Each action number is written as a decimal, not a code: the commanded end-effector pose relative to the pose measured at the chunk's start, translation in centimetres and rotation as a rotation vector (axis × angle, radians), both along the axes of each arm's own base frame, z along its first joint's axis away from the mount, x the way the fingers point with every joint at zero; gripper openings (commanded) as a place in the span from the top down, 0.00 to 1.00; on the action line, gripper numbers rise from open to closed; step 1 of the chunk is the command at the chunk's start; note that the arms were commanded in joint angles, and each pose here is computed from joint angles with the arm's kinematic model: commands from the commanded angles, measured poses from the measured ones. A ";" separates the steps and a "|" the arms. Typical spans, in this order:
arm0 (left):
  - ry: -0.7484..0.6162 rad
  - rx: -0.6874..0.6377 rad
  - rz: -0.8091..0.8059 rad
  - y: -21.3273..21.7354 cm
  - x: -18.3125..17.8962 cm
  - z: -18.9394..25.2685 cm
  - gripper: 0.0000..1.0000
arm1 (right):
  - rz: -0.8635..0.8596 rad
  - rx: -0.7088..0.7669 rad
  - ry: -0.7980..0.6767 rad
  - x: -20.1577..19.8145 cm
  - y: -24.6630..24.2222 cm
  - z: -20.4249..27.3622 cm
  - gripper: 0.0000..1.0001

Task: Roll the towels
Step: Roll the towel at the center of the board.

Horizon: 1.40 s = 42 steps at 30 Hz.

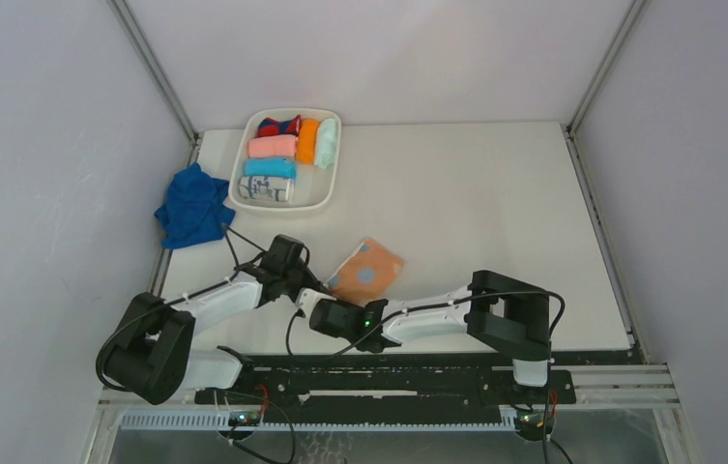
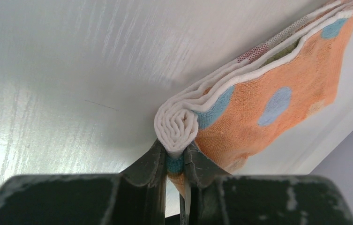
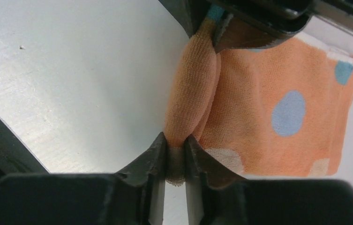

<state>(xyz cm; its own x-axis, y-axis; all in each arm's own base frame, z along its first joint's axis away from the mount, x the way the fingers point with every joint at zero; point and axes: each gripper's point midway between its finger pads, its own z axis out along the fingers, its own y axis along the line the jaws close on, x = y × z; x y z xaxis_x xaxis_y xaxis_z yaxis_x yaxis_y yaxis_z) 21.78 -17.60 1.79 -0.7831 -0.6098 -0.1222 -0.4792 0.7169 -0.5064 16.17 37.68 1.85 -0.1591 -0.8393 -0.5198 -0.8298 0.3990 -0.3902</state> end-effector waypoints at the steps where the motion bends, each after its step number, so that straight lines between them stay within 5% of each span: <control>1: -0.015 0.063 -0.009 0.9 0.1 0.5 0.86 | 0.009 0.086 0.147 -0.8 1.2 0.8 0.92; 4: -0.056 0.062 0.018 1.4 0.4 1.5 0.75 | 0.023 0.198 0.291 -1.3 1.6 1.7 1.00; 11: -0.158 0.047 0.112 3.1 0.5 3.7 0.41 | 0.017 0.456 0.657 -1.3 1.7 3.1 1.00; 16: -0.195 0.012 0.139 3.4 -0.1 4.2 0.27 | -0.031 0.634 0.916 -0.5 1.0 3.4 1.00; 25: -0.219 -0.127 0.105 1.3 -0.3 4.5 0.23 | -0.190 0.897 1.263 1.8 -1.1 2.2 1.00; 42: -0.184 -0.160 0.075 -1.1 1.5 3.0 0.30 | -0.422 0.877 1.445 3.0 -3.1 -2.2 1.00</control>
<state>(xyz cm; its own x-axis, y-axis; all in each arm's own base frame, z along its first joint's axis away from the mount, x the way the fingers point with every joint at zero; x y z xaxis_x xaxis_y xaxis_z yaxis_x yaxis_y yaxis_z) 21.94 -17.53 3.73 -0.7100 -0.6880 -0.1502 -0.4537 0.6101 -0.6495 19.20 35.32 1.92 -0.9735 -0.2141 -0.0809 -0.1382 0.2681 0.9534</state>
